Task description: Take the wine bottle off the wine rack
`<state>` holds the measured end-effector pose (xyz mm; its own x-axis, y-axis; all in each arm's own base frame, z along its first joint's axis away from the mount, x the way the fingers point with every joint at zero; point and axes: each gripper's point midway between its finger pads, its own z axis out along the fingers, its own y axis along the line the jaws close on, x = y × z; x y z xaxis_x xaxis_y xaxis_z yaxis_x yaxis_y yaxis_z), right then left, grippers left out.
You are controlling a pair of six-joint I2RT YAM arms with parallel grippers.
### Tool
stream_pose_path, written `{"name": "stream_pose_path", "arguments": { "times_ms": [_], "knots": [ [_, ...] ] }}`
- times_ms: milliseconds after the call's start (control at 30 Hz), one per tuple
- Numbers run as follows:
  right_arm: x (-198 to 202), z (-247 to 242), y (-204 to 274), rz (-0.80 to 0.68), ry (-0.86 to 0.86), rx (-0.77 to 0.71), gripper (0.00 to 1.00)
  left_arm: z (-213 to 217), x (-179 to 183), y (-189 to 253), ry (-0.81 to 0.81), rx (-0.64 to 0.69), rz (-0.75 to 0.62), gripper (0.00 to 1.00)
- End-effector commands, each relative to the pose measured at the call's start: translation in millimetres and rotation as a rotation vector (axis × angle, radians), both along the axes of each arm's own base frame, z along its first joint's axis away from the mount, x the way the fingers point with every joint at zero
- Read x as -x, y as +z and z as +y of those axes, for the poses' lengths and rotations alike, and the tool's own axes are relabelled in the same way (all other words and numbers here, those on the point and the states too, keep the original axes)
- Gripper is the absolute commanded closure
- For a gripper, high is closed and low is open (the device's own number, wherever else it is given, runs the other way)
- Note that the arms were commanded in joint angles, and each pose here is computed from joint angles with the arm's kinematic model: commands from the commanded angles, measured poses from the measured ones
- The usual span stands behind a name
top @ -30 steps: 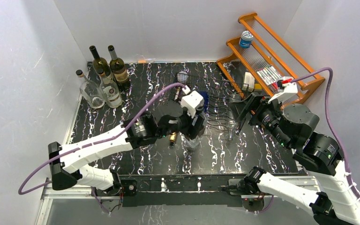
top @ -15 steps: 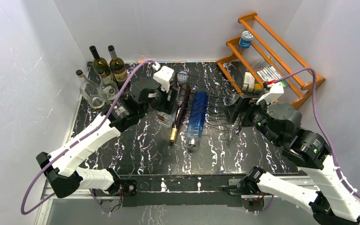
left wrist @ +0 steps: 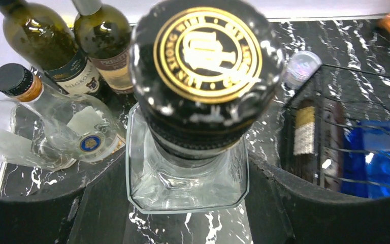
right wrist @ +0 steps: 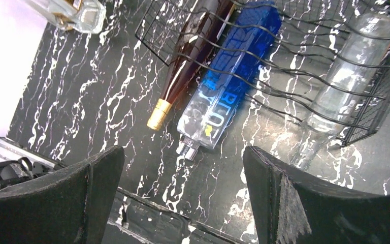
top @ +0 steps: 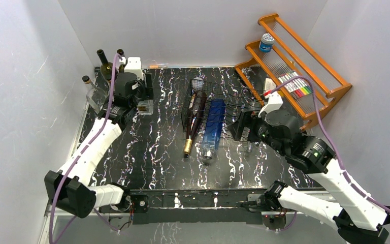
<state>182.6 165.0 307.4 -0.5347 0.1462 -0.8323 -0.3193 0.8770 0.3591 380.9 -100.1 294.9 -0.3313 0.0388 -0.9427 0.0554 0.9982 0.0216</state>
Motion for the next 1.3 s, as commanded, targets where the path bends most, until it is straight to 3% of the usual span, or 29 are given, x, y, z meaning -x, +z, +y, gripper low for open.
{"name": "stream_pose_path", "arguments": {
  "times_ms": [0, 167, 400, 867, 1000, 1100, 1167, 1267],
  "knots": [
    [-1.6, 20.9, 0.5, 0.013, 0.051, -0.052, 0.02, 16.7, -38.4, 62.9, 0.076, 0.111, -0.293, 1.0],
    [2.1, 32.7, -17.3, 0.076, 0.093, -0.042, 0.02, 41.4, -70.5, 41.0, 0.159, 0.077, -0.288, 1.0],
    [6.4, 47.8, -41.4, 0.166, 0.14, -0.025, 0.02, 64.5, -98.6, 6.1, 0.191, 0.133, -0.265, 1.0],
    [13.0, 68.9, -106.9, 0.365, 0.161, 0.014, 0.02, 66.3, -105.6, -38.6, 0.15, 0.069, -0.237, 1.0],
    [14.4, 77.5, -119.8, 0.41, 0.169, 0.001, 0.02, 67.4, -105.7, -48.0, 0.154, 0.067, -0.212, 0.81],
    [12.1, 74.5, -131.2, 0.446, 0.108, -0.001, 0.02, 68.4, -101.8, -53.1, 0.162, 0.071, -0.191, 0.42],
    [9.8, 74.1, -139.3, 0.432, 0.099, -0.007, 0.02, 69.5, -97.6, -52.1, 0.169, 0.079, -0.19, 0.28],
    [7.7, 70.6, -153.2, 0.437, 0.072, 0.006, 0.02, 70.1, -90.1, -45.0, 0.17, 0.088, -0.204, 0.15]
  ]
}}
